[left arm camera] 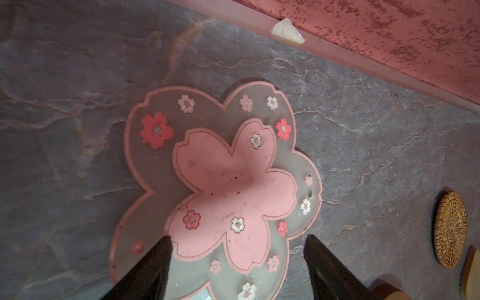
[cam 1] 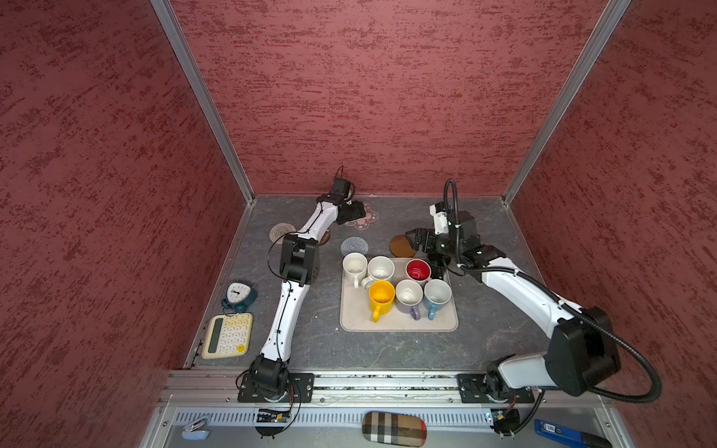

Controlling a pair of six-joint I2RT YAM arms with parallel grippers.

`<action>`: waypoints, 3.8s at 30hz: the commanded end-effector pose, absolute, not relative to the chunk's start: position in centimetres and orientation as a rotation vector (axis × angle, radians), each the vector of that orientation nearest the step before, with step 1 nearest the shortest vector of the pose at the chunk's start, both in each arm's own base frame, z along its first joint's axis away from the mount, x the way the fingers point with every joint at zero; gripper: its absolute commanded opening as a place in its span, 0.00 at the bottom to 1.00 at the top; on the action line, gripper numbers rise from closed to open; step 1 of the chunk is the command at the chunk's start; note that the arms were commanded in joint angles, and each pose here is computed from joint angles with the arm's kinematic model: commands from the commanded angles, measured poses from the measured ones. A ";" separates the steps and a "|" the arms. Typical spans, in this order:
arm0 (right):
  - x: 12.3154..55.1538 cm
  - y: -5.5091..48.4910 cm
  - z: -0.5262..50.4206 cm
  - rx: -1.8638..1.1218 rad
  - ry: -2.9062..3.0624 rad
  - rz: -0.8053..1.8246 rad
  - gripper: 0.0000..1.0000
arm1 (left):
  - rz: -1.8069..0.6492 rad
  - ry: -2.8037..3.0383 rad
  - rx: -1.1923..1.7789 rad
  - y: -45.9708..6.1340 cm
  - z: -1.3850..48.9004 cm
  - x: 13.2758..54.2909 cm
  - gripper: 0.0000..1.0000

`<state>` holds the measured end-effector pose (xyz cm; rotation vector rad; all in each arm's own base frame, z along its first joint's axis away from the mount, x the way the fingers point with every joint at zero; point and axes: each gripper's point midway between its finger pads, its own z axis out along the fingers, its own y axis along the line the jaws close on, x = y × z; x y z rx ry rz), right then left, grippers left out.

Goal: Place cups on coasters
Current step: Move the coaster to the top-center of the table.

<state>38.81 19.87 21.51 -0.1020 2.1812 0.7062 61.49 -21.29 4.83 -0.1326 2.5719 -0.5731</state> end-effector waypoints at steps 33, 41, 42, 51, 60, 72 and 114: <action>38.4 18.6 22.9 -0.026 2.107 0.669 0.94 | -0.685 2.410 -0.077 -24.4 15.2 61.3 0.77; 38.3 19.4 22.3 -0.028 2.116 0.725 0.94 | -0.633 2.500 -0.209 -20.4 10.5 62.1 0.82; 38.3 19.4 22.3 -0.026 2.118 0.728 0.93 | -0.630 2.502 -0.212 -20.3 10.2 62.2 0.82; 38.5 19.6 21.6 -0.025 2.138 0.732 0.93 | -0.579 2.560 -0.252 -19.6 6.0 62.3 0.82; 38.5 19.5 21.3 -0.028 2.144 0.723 0.93 | -0.554 2.585 -0.253 -19.8 4.0 62.2 0.81; 38.3 19.5 20.7 -0.025 2.154 0.724 0.93 | -0.521 2.629 -0.234 -20.6 1.8 61.4 0.81; 41.1 20.4 21.6 -0.066 2.175 0.678 0.93 | -0.508 2.405 0.144 -27.0 19.1 56.8 0.78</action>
